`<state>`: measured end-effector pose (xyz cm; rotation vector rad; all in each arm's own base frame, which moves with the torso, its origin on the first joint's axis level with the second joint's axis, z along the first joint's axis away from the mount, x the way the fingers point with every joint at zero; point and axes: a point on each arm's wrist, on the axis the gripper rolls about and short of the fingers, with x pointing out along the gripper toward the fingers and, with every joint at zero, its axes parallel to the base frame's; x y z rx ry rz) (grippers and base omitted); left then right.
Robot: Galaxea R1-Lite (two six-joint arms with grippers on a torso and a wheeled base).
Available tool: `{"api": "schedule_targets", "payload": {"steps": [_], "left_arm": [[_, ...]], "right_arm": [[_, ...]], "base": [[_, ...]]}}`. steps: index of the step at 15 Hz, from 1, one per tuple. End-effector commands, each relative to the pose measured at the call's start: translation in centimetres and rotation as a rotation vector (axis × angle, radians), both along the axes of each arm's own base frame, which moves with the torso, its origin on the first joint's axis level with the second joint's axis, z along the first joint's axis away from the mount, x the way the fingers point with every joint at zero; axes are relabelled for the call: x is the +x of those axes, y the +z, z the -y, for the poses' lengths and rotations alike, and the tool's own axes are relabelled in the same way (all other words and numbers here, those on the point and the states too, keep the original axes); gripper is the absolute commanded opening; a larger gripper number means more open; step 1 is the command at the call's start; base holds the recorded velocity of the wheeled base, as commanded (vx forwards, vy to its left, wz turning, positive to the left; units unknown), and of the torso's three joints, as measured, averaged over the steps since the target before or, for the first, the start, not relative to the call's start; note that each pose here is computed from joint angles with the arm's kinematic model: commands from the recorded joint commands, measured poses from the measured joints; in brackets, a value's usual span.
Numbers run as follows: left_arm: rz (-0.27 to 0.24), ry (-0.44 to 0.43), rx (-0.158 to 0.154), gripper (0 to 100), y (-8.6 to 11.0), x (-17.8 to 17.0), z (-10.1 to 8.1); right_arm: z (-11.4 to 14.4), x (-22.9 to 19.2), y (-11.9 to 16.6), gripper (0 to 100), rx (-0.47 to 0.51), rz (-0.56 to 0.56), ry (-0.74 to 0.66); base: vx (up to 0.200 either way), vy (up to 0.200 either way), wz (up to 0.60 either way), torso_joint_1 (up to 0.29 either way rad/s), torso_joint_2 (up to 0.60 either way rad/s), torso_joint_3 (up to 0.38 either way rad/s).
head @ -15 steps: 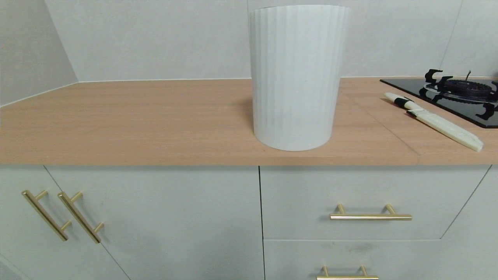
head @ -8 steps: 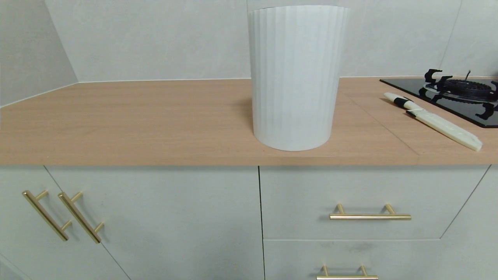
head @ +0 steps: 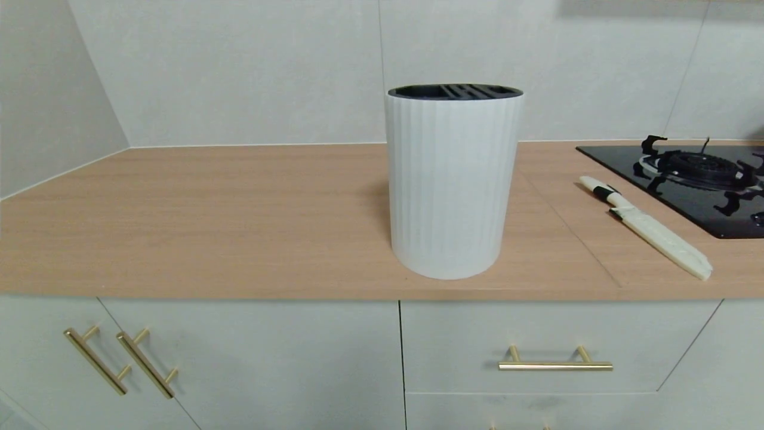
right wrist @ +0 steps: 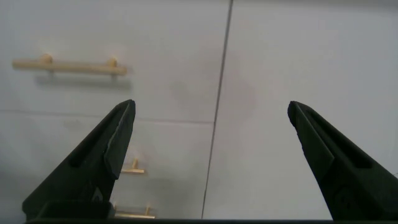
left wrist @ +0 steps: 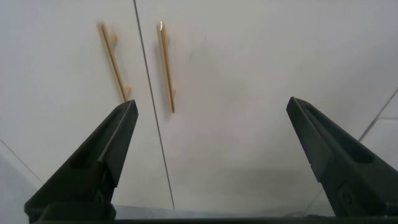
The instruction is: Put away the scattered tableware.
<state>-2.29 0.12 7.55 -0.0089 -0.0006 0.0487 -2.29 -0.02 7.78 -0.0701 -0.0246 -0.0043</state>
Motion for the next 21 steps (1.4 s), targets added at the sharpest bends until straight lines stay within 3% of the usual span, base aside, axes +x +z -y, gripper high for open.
{"api": "schedule_targets", "payload": {"steps": [1, 21], "left_arm": [[0.000, 0.000, 0.000, 100, 0.00, 0.00, 0.00], [0.000, 0.000, 0.000, 100, 0.00, 0.00, 0.00]], "right_arm": [[0.00, 0.01, 0.00, 100, 0.000, -0.002, 0.000], [0.00, 0.01, 0.00, 100, 0.000, -0.002, 0.000]], "base": [[0.000, 0.000, 0.00, 0.183, -0.48, -0.281], [0.000, 0.000, 0.00, 0.224, -0.50, -0.287]]}}
